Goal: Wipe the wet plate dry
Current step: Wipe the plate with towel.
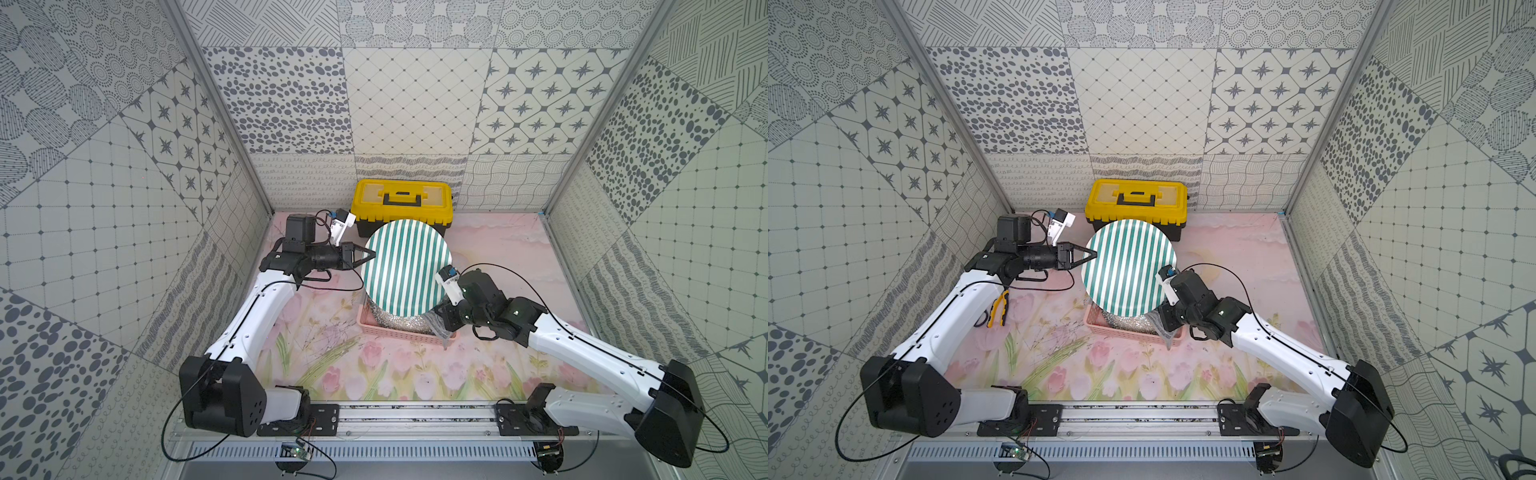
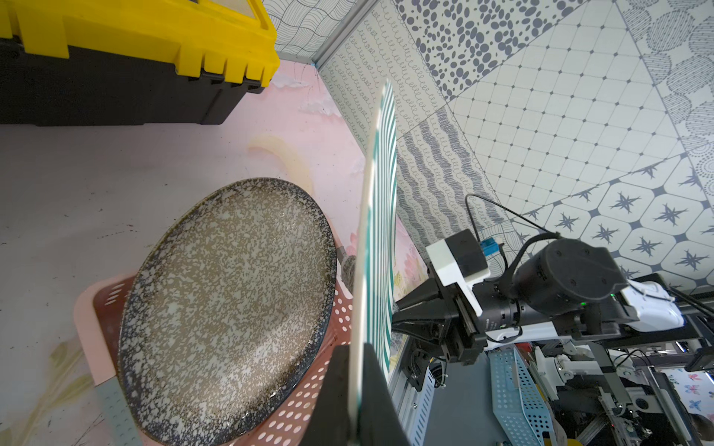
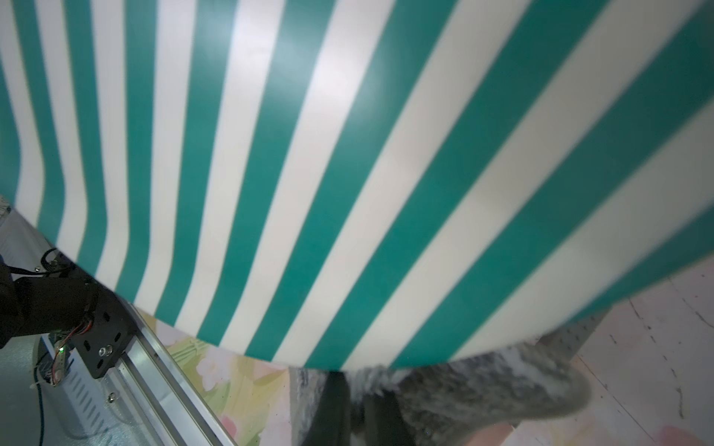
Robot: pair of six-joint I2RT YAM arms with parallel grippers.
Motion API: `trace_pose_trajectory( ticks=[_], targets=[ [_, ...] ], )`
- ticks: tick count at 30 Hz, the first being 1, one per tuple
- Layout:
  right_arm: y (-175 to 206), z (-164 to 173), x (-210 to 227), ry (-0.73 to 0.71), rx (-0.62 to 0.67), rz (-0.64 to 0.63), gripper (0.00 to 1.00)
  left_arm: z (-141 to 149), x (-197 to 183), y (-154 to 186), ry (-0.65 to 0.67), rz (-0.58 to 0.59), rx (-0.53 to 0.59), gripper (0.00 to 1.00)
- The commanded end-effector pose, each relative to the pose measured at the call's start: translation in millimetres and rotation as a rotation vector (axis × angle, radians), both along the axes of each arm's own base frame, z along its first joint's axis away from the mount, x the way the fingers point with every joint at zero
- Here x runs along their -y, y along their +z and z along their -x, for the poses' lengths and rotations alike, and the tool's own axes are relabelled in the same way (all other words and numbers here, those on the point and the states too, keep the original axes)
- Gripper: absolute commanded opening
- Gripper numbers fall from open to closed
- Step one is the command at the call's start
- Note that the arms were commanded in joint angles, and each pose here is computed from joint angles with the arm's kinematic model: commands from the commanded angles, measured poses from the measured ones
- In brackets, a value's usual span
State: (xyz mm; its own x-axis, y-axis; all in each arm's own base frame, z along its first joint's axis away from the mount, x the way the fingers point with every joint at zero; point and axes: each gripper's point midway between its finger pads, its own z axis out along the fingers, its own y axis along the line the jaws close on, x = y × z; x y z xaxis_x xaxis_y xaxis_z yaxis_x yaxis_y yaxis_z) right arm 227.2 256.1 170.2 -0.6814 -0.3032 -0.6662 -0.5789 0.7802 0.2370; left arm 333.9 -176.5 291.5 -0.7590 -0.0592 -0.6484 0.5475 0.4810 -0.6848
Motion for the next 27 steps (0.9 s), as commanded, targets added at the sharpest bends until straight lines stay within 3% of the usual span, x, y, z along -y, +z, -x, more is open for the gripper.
trace_pose_trajectory(
  ticks=[1, 16, 27],
  targets=[
    [60.4, -18.2, -33.2, 0.029, 0.204, -0.140, 0.00, 5.0, 4.3, 5.3, -0.031, 0.036, -0.005, 0.00],
    [67.4, -1.4, -91.9, 0.153, 0.323, -0.022, 0.00, 9.8, 4.9, -2.1, -0.041, 0.014, -0.015, 0.00],
    [81.5, -11.4, -118.3, 0.127, 0.418, 0.032, 0.00, 11.0, 4.0, -7.9, -0.037, 0.011, -0.032, 0.00]
  ],
)
